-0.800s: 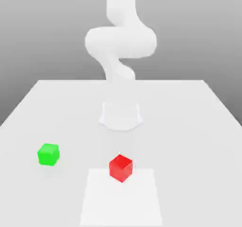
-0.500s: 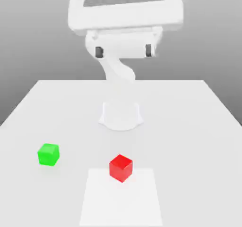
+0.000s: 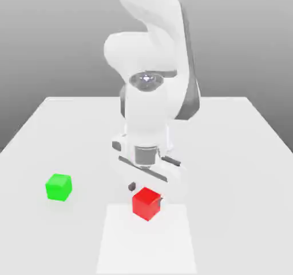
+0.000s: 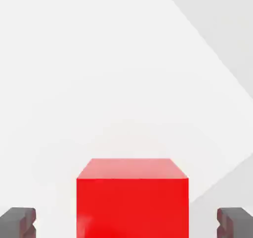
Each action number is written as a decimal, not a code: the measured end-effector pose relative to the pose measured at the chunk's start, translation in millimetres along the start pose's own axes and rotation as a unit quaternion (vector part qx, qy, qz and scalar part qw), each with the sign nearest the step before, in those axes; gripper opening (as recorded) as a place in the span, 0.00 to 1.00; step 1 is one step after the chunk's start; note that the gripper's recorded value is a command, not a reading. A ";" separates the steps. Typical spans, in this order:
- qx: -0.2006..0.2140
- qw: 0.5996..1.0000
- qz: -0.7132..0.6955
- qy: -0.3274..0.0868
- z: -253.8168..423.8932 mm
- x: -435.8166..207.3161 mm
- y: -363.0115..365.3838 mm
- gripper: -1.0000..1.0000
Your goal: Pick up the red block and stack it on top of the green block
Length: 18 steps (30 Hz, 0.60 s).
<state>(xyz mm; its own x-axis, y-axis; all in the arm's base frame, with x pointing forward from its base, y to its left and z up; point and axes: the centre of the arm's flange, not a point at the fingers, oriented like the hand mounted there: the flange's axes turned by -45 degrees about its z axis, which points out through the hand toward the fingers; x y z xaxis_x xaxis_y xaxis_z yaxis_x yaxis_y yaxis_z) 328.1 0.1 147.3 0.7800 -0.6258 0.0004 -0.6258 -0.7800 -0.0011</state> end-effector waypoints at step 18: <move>-0.001 0.996 0.090 0.001 -67.6 24.5 31.8 0.00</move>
<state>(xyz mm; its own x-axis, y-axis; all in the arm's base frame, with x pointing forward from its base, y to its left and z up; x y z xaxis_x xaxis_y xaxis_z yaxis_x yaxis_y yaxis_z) 327.3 -40.1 214.9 0.6555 -0.7552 0.0027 -0.7552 -0.6555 0.0005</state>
